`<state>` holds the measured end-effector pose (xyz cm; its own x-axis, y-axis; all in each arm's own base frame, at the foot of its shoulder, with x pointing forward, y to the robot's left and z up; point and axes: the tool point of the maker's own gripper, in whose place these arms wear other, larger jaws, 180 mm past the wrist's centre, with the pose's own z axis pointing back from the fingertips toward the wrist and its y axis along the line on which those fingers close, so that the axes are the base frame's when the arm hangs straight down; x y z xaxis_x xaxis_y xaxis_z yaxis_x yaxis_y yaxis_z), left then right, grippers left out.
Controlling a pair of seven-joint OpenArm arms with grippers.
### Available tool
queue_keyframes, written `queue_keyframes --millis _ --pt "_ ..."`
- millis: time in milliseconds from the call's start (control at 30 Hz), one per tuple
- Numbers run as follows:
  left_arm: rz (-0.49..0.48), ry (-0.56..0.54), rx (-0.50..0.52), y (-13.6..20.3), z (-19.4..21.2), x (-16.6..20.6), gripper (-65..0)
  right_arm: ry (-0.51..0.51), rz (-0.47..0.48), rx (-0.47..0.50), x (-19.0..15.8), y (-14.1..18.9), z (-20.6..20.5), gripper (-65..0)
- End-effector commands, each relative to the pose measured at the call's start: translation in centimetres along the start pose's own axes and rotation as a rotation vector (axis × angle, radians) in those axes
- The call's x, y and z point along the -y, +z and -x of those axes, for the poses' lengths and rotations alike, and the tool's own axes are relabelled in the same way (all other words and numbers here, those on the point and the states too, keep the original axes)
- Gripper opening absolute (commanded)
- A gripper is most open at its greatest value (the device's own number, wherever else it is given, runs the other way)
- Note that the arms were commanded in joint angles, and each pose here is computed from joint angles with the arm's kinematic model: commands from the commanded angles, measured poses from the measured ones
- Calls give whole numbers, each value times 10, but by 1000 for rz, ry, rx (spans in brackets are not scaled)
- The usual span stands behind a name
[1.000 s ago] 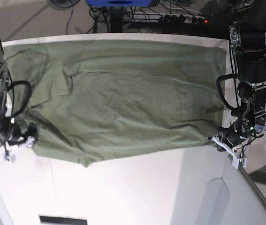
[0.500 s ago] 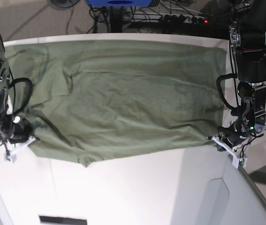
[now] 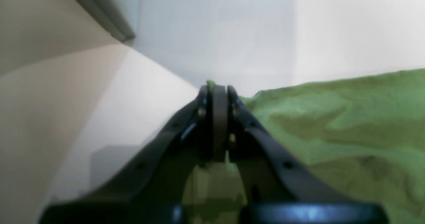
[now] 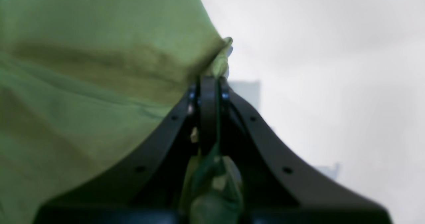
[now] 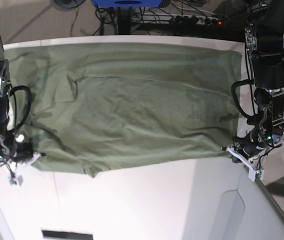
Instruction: Layout the t-shirt on the table in an organized manner, then fold the t-shirt properly
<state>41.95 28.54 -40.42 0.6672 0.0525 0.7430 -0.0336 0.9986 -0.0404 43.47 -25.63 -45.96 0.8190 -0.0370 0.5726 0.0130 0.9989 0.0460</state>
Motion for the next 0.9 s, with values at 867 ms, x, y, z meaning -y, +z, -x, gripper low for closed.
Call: queue_keyframes --millis 867 --pt "-9 -144 35 47 -19 4 -650 210 21 32 -17 56 -5 -650"
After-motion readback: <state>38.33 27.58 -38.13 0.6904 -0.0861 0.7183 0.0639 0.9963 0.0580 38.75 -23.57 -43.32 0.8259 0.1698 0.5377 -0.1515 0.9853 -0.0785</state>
